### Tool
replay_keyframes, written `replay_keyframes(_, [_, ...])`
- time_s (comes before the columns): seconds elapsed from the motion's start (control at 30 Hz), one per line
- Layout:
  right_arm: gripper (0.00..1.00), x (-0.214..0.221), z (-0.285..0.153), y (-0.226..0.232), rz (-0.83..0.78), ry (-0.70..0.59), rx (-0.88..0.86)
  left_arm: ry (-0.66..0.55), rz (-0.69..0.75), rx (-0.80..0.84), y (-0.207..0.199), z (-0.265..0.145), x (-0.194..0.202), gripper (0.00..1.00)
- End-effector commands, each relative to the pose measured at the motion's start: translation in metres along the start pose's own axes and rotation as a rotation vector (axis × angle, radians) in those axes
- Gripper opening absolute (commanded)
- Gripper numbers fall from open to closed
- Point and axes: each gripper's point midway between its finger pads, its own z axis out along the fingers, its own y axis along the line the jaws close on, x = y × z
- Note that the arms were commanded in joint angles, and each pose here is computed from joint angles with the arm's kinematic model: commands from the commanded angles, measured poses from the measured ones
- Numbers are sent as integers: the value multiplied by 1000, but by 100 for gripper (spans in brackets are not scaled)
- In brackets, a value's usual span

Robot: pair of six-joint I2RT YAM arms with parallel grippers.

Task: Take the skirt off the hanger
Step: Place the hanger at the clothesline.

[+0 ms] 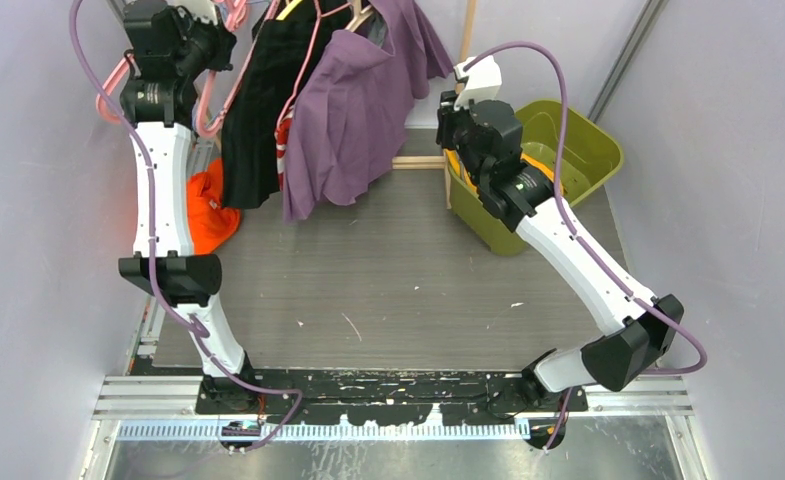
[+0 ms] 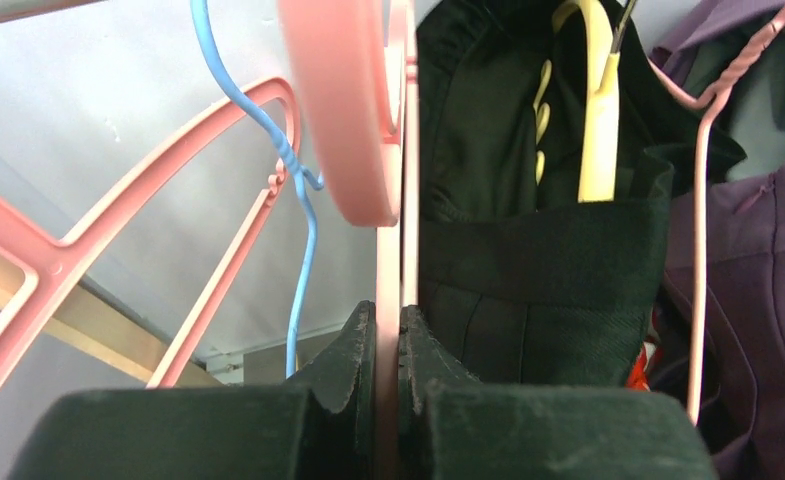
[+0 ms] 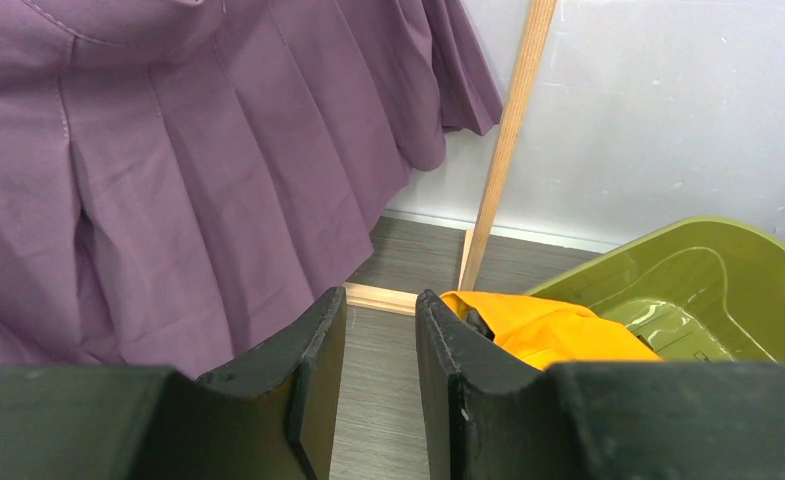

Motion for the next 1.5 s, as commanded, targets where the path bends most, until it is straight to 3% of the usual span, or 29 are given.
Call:
replay_keyframes(0.0, [37,-33,-2,-4,28,-83,14,-107,-7,-14,6,4,-30,0])
replay_keyframes(0.23, [37,-32,1,-4,25,-80,17,-70,-38,18,1,24,-9,0])
replay_keyframes(0.77, [37,-32,3,-3,27,-81,14,-120,-107,62,-17,39,-17,0])
replay_keyframes(1.47, [37,-35,-1,-10,26,-87,27,-241,-318,217,-60,72,-41,0])
